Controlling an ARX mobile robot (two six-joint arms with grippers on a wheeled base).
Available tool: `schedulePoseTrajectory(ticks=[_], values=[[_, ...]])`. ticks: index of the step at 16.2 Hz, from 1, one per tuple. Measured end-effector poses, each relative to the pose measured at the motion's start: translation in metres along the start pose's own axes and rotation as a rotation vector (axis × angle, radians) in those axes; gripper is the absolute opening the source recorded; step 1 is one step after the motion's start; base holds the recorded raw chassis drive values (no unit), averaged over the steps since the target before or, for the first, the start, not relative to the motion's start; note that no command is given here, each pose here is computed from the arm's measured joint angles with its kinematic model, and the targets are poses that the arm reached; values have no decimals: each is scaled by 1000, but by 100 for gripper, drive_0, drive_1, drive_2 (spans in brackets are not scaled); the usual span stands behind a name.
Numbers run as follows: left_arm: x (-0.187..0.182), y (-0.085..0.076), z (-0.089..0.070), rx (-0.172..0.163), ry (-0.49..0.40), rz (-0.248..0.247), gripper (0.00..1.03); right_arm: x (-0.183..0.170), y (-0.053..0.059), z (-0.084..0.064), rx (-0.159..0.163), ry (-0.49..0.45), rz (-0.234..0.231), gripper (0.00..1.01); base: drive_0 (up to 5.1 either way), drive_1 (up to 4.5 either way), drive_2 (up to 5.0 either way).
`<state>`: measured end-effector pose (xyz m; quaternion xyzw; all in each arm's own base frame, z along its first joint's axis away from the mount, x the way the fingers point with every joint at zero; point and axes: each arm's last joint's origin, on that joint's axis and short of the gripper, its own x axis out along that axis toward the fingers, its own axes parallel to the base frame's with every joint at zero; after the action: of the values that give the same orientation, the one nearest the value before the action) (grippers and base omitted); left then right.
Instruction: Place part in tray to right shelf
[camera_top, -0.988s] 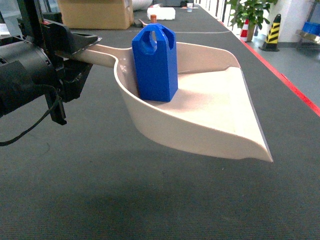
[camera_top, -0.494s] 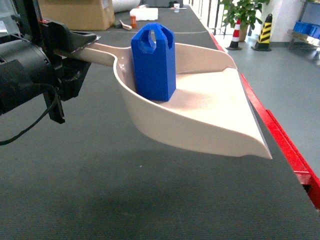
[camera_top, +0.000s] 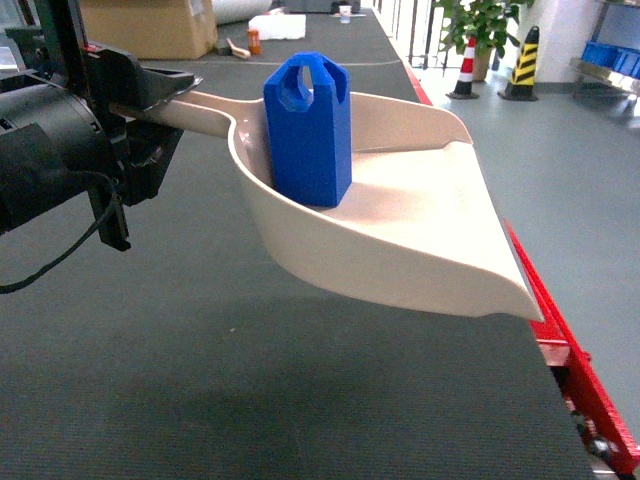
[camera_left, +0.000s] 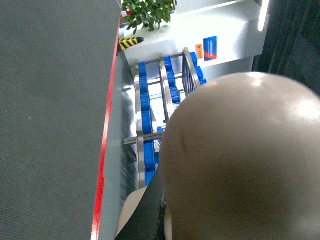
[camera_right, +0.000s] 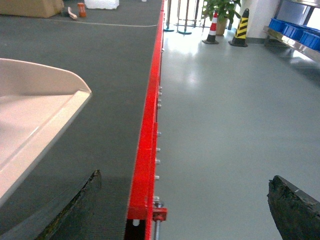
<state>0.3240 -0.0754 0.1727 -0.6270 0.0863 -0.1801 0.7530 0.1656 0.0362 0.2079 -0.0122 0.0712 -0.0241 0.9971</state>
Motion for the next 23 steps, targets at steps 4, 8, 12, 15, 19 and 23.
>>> schedulePoseTrajectory(ticks=[4, 8, 12, 15, 19, 23], values=[[0, 0, 0, 0, 2, -4, 16, 0, 0, 0, 0, 0, 0, 98, 0, 0, 0], [0, 0, 0, 0, 5, -5, 16, 0, 0, 0, 0, 0, 0, 98, 0, 0, 0], [0, 0, 0, 0, 2, -2, 16, 0, 0, 0, -1, 2, 0, 98, 0, 0, 0], [0, 0, 0, 0, 3, -2, 16, 0, 0, 0, -1, 4, 0, 98, 0, 0, 0], [0, 0, 0, 0, 1, -4, 16, 0, 0, 0, 0, 0, 0, 98, 0, 0, 0], [0, 0, 0, -1, 5, -2, 16, 0, 0, 0, -1, 3, 0, 98, 0, 0, 0]])
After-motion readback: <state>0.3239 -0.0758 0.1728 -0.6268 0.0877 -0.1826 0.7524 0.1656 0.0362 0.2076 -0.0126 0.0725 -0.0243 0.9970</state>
